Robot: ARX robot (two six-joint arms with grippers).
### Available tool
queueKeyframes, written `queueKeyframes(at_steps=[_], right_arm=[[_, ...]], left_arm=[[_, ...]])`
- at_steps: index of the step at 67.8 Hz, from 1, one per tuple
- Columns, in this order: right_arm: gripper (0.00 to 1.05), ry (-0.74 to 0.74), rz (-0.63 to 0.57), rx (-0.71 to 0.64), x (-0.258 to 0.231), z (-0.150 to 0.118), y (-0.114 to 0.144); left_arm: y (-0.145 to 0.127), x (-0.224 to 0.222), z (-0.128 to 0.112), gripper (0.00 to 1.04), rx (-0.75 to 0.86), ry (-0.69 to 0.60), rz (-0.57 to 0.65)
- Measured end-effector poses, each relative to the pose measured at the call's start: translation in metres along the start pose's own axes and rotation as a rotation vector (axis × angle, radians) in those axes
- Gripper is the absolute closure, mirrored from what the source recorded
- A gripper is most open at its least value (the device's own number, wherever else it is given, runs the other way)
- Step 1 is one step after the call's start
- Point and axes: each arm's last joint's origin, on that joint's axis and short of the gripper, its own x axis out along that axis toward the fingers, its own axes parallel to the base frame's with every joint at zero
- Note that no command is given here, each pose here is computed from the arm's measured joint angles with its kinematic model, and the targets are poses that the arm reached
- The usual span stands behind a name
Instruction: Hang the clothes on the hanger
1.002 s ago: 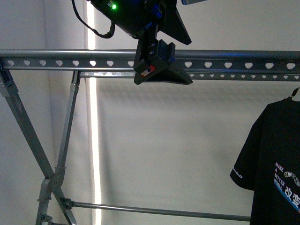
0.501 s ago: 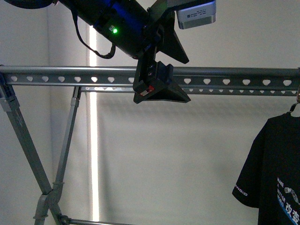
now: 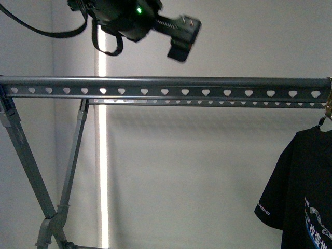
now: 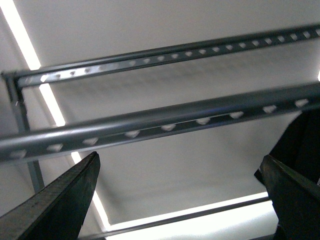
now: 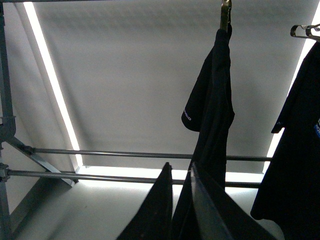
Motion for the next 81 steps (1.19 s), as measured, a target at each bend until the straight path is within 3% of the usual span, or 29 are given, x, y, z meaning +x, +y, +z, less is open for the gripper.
queueKeyframes(at_steps=[3, 14, 23, 36, 51, 58, 81], right_arm=[[1.03, 0.005, -0.02, -0.003, -0.003, -0.006, 0.003], [1.02, -0.001, 0.006, -0.004, -0.014, -0.023, 0.012], [1.02, -0.001, 0.003, -0.004, -0.022, -0.033, 0.012], [1.02, 0.0, 0.003, -0.004, -0.028, -0.041, 0.012], [1.02, -0.002, 0.004, -0.004, -0.035, -0.047, 0.012], [1.02, -0.001, 0.003, -0.004, -0.037, -0.05, 0.012], [1.02, -0.014, 0.004, -0.004, -0.044, -0.057, 0.012]], left_arm=[[0.007, -0.007, 0.001, 0.06, -0.054, 0.005, 0.041], [0.039, -0.05, -0.021, 0.06, -0.221, 0.056, 0.188], [0.042, -0.081, -0.05, 0.07, -0.264, 0.107, 0.17], [0.045, -0.142, -0.102, 0.4, -0.137, 0.071, 0.157], [0.057, -0.192, -0.169, 0.83, -0.102, 0.127, 0.167], [0.059, -0.208, -0.183, 1.0, -0.097, 0.121, 0.16], [0.065, -0.25, -0.219, 1.01, -0.096, 0.127, 0.142]])
